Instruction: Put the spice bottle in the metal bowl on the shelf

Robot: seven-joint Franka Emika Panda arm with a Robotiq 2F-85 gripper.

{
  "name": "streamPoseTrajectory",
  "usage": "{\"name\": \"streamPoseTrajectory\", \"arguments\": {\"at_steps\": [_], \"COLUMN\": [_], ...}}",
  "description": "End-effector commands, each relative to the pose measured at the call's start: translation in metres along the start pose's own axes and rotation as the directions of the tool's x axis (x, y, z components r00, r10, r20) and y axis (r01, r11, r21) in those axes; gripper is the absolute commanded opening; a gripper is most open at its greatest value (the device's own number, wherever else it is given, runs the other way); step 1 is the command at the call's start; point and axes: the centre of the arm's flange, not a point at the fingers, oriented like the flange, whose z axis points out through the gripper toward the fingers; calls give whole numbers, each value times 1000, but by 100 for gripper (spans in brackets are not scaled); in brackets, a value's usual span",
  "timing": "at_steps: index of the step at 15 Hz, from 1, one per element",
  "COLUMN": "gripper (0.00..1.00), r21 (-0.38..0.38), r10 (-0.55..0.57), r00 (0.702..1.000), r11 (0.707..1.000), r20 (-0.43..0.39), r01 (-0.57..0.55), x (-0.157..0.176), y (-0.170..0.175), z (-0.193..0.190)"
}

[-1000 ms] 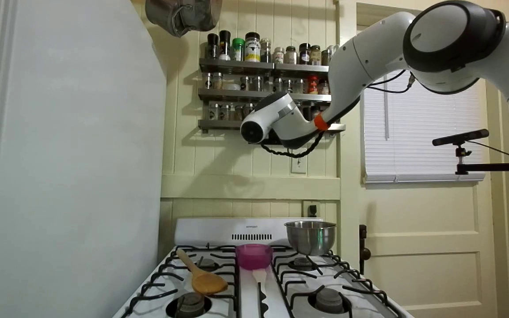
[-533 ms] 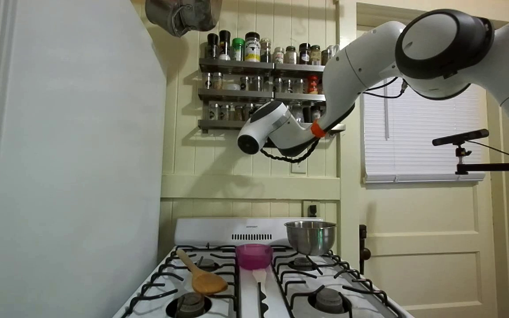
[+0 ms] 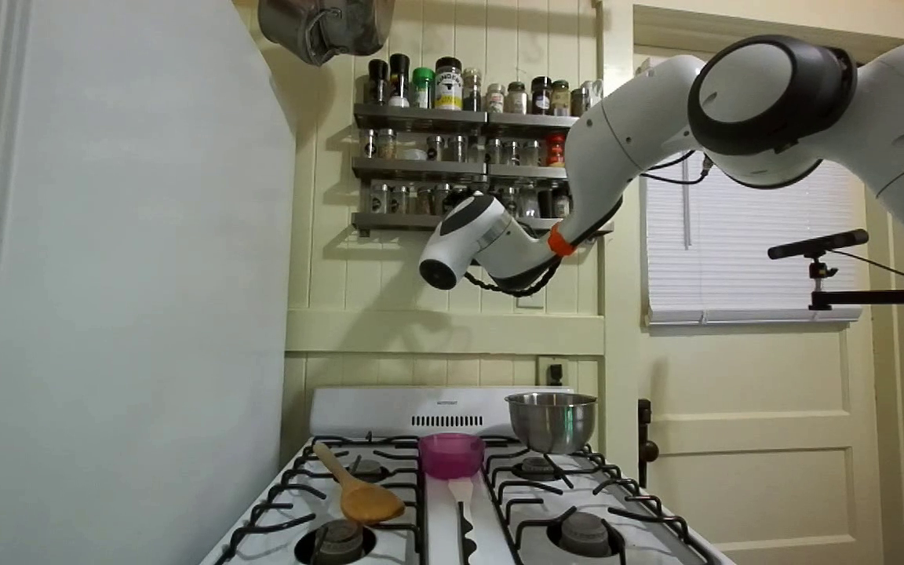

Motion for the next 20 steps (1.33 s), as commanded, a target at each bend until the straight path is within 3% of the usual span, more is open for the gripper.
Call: {"name": "streamPoseTrajectory", "arguments": {"at_steps": [1, 7, 14, 16, 17, 18, 20], "gripper": [23, 23, 23, 23, 32, 73, 76], "r21": [26, 47, 61, 73, 76, 80, 90], "r10": [38, 47, 61, 53, 53, 41, 17], "r00": [997, 996, 997, 993, 989, 986, 977], "r11": [999, 998, 996, 995, 995, 995, 995], "r20": [-71, -77, 36, 105, 136, 159, 213], "r01": [-36, -43, -63, -61, -64, -54, -37], "x": [-7, -23, -19, -10, -5, 0, 11], "y": [-13, -18, -19, -21, -22, -23, -24], "z": [10, 9, -1, -2, -2, -1, 0]}}
